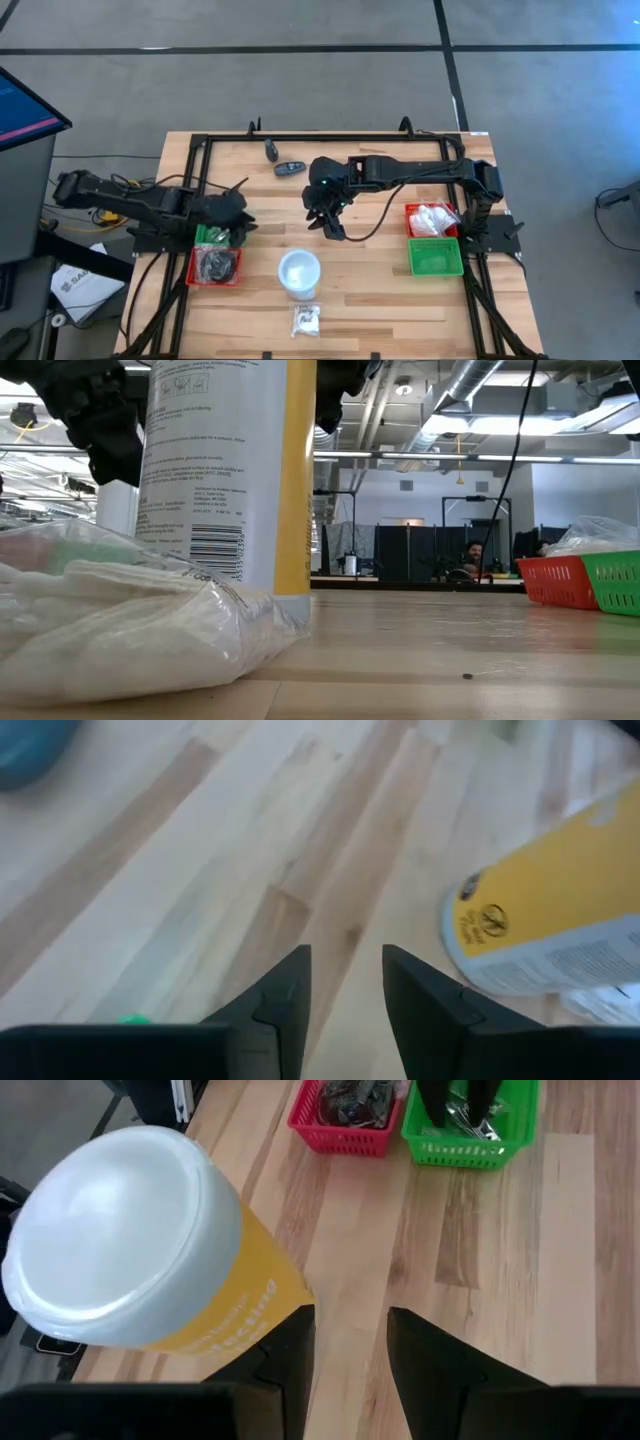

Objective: Pick & Place Travel size toiletries
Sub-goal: Put the bottom gray deodorant into the right green bin

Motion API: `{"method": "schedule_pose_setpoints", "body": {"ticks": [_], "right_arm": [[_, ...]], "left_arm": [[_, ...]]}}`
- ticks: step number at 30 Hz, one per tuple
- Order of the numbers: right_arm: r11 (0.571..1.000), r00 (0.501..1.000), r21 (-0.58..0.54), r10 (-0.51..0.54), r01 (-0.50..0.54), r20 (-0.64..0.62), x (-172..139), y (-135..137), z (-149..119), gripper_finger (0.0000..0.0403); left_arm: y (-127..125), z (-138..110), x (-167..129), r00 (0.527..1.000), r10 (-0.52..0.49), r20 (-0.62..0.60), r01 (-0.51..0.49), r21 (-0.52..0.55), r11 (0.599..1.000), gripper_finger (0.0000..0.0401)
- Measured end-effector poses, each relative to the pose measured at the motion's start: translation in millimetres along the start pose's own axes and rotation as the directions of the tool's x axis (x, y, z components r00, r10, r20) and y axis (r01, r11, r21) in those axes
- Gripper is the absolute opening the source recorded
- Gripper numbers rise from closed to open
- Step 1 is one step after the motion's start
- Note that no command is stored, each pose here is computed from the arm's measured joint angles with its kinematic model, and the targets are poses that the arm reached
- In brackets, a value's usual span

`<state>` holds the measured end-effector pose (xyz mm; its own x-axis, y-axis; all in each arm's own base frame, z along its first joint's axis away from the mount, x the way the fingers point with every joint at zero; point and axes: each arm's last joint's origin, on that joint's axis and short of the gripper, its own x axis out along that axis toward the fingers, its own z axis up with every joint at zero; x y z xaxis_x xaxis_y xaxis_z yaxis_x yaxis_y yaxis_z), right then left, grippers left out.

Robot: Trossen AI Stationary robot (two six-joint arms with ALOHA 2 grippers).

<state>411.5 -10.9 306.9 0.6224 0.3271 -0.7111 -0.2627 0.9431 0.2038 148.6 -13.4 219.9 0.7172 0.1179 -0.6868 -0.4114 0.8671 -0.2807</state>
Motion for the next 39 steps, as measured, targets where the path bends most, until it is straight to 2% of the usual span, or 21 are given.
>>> {"method": "schedule_pose_setpoints", "body": {"ticks": [10,16,23,31,39], "right_arm": [[0.998,0.998,0.053,-0.016,0.019,-0.055,-6,-14,-8,0.0118],[0.994,0.995,0.105,-0.027,0.037,-0.099,-11,-25,-15,0.0118],[0.992,0.995,0.110,-0.046,0.056,-0.085,-16,-37,-16,0.0118],[0.979,0.992,0.165,-0.117,0.122,-0.040,-32,-72,-20,0.0118],[0.944,0.976,0.271,-0.210,0.190,0.049,-49,-112,-23,0.0118]], "left_arm": [[-17,4,-3,0.990,-0.112,0.091,0.110,0.028,0.994,0.0117],[-19,5,-4,0.986,-0.105,0.133,0.102,0.031,0.994,0.0116],[-18,7,-4,0.983,-0.060,0.172,0.057,0.022,0.998,0.0117],[-17,9,-5,0.977,-0.016,0.214,0.014,0.009,1.000,0.0116],[-18,11,-5,0.972,-0.021,0.233,0.022,0.002,1.000,0.0116]]}}
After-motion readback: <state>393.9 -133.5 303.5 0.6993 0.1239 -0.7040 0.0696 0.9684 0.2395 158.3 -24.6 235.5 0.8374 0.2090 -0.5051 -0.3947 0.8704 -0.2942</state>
